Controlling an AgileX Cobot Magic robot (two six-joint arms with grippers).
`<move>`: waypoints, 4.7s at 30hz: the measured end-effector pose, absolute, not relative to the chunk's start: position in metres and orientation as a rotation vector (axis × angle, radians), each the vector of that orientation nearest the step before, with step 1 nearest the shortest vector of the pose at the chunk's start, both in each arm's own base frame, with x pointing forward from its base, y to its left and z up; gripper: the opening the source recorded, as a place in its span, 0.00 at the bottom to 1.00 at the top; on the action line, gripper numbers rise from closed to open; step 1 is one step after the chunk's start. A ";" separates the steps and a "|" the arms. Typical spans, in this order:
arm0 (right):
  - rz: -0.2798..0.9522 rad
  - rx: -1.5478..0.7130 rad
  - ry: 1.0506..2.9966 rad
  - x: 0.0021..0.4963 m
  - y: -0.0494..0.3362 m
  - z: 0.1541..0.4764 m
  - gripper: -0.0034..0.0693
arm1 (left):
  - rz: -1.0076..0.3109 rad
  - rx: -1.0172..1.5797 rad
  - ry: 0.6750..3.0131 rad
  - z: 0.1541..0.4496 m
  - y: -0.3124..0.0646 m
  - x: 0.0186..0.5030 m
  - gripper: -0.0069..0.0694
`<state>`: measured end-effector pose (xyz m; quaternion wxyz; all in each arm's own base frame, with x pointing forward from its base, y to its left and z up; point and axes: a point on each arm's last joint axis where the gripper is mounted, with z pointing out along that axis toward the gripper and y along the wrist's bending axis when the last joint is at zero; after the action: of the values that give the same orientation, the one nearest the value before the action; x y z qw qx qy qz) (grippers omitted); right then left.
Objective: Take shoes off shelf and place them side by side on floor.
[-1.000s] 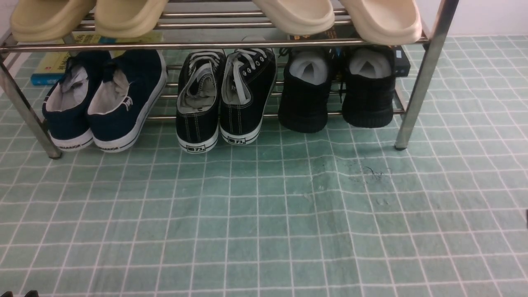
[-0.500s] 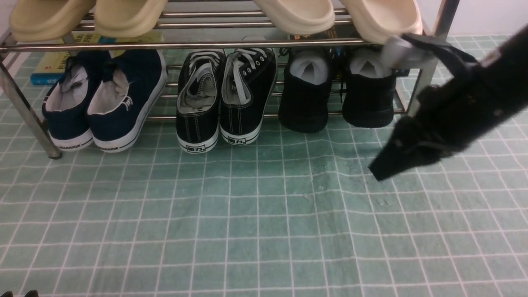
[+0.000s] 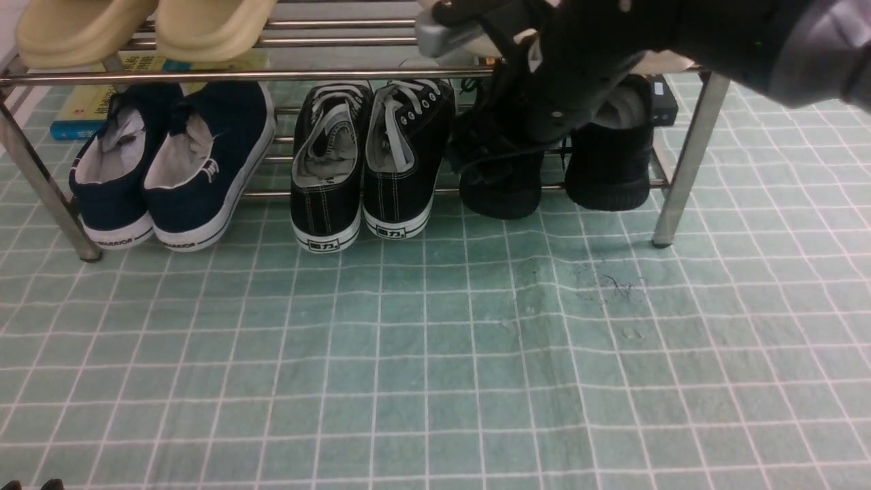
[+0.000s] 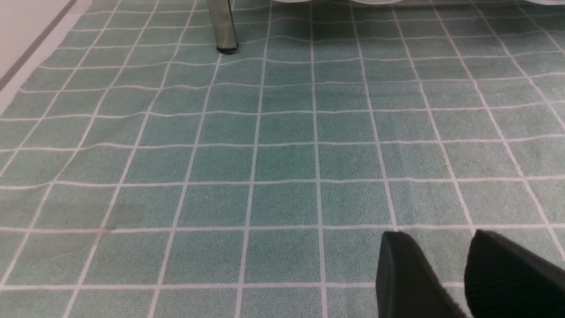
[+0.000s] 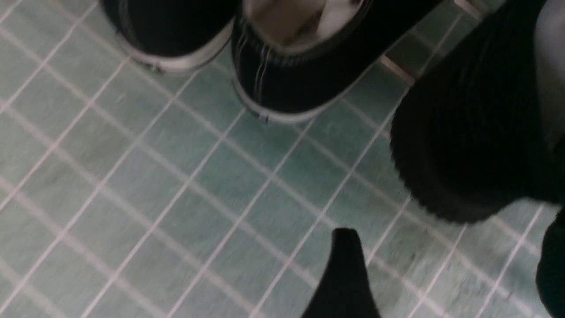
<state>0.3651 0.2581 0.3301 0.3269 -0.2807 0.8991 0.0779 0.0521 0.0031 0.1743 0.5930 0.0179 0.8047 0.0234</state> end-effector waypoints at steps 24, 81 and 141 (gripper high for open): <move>0.027 -0.601 2.274 0.414 0.274 0.262 0.49 | 0.055 0.042 1.871 0.174 0.003 0.052 0.41; 0.327 -1.214 2.484 0.303 0.249 0.323 0.08 | 0.055 0.042 1.871 0.174 0.003 0.052 0.41; 0.304 -0.787 2.515 0.259 0.202 0.402 0.04 | 0.055 0.042 1.871 0.174 0.003 0.052 0.41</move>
<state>0.2590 0.2021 0.4017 0.2421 -0.2878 0.9199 0.1112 0.0521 0.0031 0.1743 0.5930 0.0181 0.8047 0.0237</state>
